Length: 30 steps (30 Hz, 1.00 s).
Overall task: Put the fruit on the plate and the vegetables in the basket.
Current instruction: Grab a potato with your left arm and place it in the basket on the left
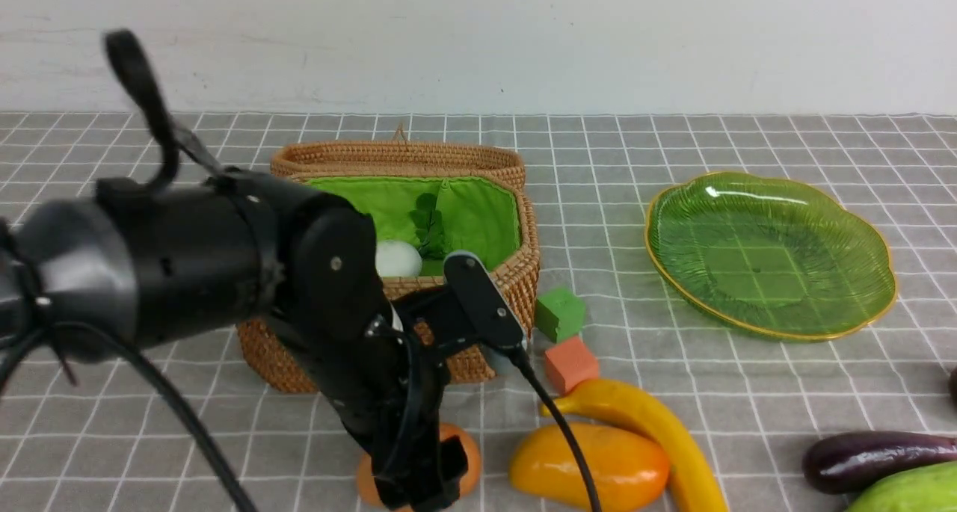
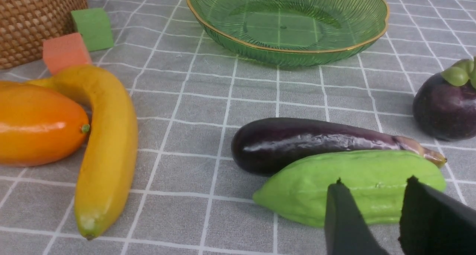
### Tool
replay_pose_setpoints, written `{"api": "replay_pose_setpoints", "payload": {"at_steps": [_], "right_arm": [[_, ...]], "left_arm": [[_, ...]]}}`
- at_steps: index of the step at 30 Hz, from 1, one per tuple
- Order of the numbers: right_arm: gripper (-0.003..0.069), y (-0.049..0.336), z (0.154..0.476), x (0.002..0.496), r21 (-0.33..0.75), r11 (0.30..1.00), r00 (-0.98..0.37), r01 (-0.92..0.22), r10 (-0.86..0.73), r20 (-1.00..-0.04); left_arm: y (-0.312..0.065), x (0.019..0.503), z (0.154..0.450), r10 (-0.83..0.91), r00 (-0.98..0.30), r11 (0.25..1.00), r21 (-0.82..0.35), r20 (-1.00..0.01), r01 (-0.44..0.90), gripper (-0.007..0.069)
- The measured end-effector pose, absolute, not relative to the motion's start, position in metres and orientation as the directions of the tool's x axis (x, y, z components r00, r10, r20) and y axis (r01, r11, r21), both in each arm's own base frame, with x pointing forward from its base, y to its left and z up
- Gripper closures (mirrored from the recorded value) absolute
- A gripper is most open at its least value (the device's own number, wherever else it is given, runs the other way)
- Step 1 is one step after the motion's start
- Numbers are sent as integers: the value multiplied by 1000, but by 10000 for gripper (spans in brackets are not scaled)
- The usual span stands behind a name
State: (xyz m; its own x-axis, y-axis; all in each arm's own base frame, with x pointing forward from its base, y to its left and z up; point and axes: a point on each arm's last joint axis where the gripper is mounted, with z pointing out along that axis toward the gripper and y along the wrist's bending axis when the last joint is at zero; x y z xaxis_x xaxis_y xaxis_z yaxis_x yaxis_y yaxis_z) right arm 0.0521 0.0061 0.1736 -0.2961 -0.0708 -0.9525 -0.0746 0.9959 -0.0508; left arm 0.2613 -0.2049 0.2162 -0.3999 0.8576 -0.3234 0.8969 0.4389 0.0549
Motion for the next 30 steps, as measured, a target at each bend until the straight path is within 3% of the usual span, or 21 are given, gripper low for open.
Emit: {"api": "replay_pose_setpoints", "payload": {"at_steps": [4, 7, 16, 20, 26, 30], "right_arm": [[417, 6, 174, 52, -51, 996, -296, -75, -71, -953], [417, 6, 174, 52, -51, 996, -296, -75, -71, -953], [417, 6, 174, 52, -51, 996, -296, -75, -71, -953], [417, 6, 174, 52, -51, 996, -296, -75, -71, -953], [417, 6, 174, 52, -51, 996, -296, -75, -71, -953], [417, 6, 174, 52, -51, 996, -296, -75, -71, -953]], "left_arm": [[-211, 279, 196, 881, -348, 402, 119, -319, 908, 41], [-212, 278, 180, 894, -353, 388, 82, -275, 918, 51], [-208, 273, 184, 912, -344, 366, 64, -223, 928, 76], [-207, 272, 200, 914, -336, 360, 71, -228, 930, 76], [-201, 270, 282, 888, -278, 364, 190, -368, 912, 76], [-179, 280, 334, 821, -237, 450, 334, -519, 828, 76]]}}
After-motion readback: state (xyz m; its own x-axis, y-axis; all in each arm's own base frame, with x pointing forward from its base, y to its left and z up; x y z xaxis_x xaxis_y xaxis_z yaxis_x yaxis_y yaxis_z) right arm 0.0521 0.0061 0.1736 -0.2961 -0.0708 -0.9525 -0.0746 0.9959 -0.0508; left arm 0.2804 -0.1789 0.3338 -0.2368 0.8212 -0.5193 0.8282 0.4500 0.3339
